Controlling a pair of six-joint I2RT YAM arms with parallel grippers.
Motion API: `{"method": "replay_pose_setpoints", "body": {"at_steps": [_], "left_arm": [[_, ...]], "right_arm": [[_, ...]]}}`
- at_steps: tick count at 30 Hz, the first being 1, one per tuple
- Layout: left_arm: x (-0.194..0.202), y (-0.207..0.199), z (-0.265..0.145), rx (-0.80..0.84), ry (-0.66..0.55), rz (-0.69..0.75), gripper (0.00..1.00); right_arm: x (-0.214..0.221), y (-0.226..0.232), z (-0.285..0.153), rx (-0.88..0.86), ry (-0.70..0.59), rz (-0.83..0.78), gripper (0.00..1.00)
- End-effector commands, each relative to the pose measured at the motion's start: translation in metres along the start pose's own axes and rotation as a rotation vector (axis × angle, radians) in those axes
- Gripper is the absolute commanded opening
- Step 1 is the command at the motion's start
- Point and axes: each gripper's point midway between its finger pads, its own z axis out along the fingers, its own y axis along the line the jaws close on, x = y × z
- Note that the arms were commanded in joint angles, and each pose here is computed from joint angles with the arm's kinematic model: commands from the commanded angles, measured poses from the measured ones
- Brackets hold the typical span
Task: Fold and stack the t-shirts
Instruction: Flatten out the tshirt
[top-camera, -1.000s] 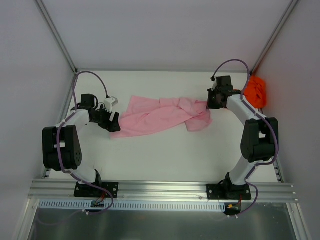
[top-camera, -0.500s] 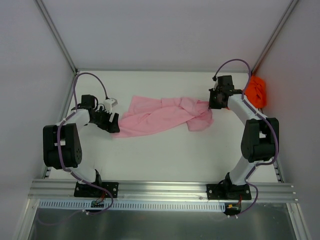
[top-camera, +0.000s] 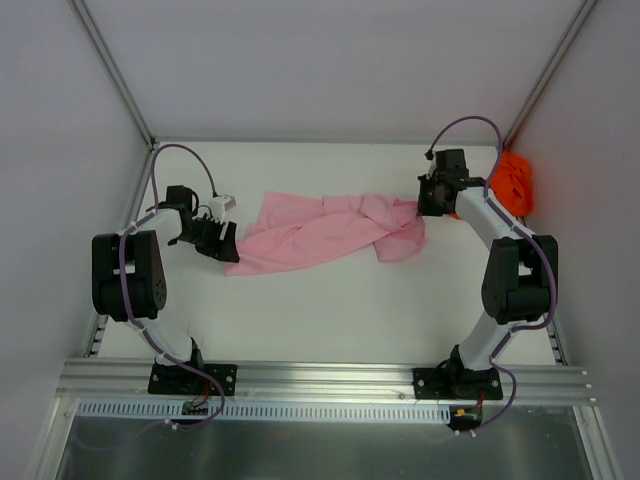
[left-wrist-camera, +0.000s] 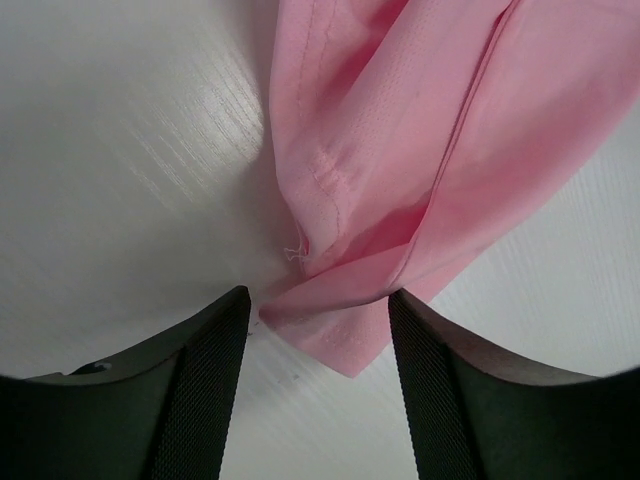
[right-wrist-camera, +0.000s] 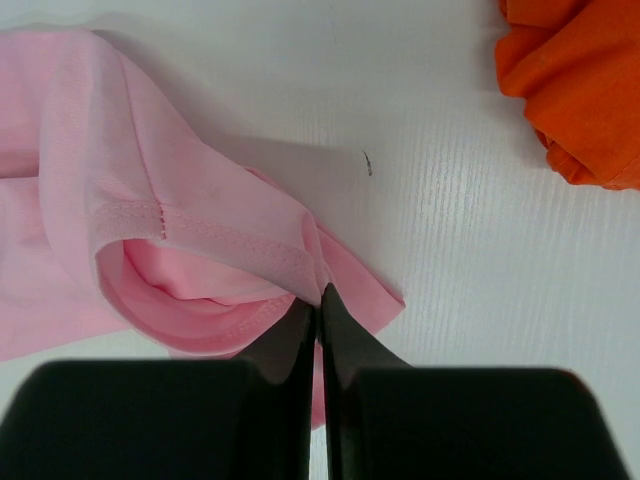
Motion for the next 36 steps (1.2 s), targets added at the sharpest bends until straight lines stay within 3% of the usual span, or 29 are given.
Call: {"method": "replay_pose_setpoints", "body": {"at_steps": [1, 9, 10, 11, 12, 17, 25, 29, 33, 35, 36], "left_arm": [[0.001, -0.003, -0.002, 0.022, 0.000, -0.027, 0.55], [0.003, -0.008, -0.004, 0.024, -0.013, -0.012, 0.21], [0.002, -0.008, -0.005, 0.021, -0.019, -0.007, 0.15], [0.002, -0.008, -0.005, 0.020, -0.025, -0.003, 0.03], [0.001, -0.008, -0.006, 0.014, -0.030, 0.001, 0.00], [-0.018, -0.009, -0.028, -0.066, -0.109, 0.026, 0.00], [-0.052, -0.018, -0.086, -0.249, -0.296, 0.130, 0.00], [-0.060, -0.003, -0.114, -0.414, -0.342, 0.144, 0.00], [-0.057, 0.000, -0.122, -0.472, -0.368, 0.129, 0.00], [-0.054, -0.004, -0.122, -0.468, -0.386, 0.119, 0.00], [-0.043, -0.003, -0.115, -0.469, -0.371, 0.101, 0.00]], "right_arm": [[-0.018, 0.000, -0.007, -0.004, -0.046, 0.010, 0.01], [-0.020, 0.000, -0.007, -0.003, -0.047, 0.011, 0.01], [-0.021, 0.000, -0.007, -0.005, -0.049, 0.011, 0.01], [-0.021, 0.001, -0.008, -0.008, -0.050, 0.016, 0.01], [-0.021, 0.003, -0.008, -0.016, -0.049, 0.019, 0.02], [-0.014, 0.010, -0.008, -0.060, -0.032, 0.028, 0.02], [0.032, 0.066, -0.027, -0.342, 0.000, 0.039, 0.02], [0.071, 0.070, -0.041, -0.307, 0.034, 0.069, 0.02], [0.118, 0.046, -0.057, -0.151, 0.102, 0.134, 0.07], [0.141, 0.028, -0.069, -0.054, 0.137, 0.173, 0.12], [0.153, 0.024, -0.074, -0.037, 0.166, 0.185, 0.23]]}}
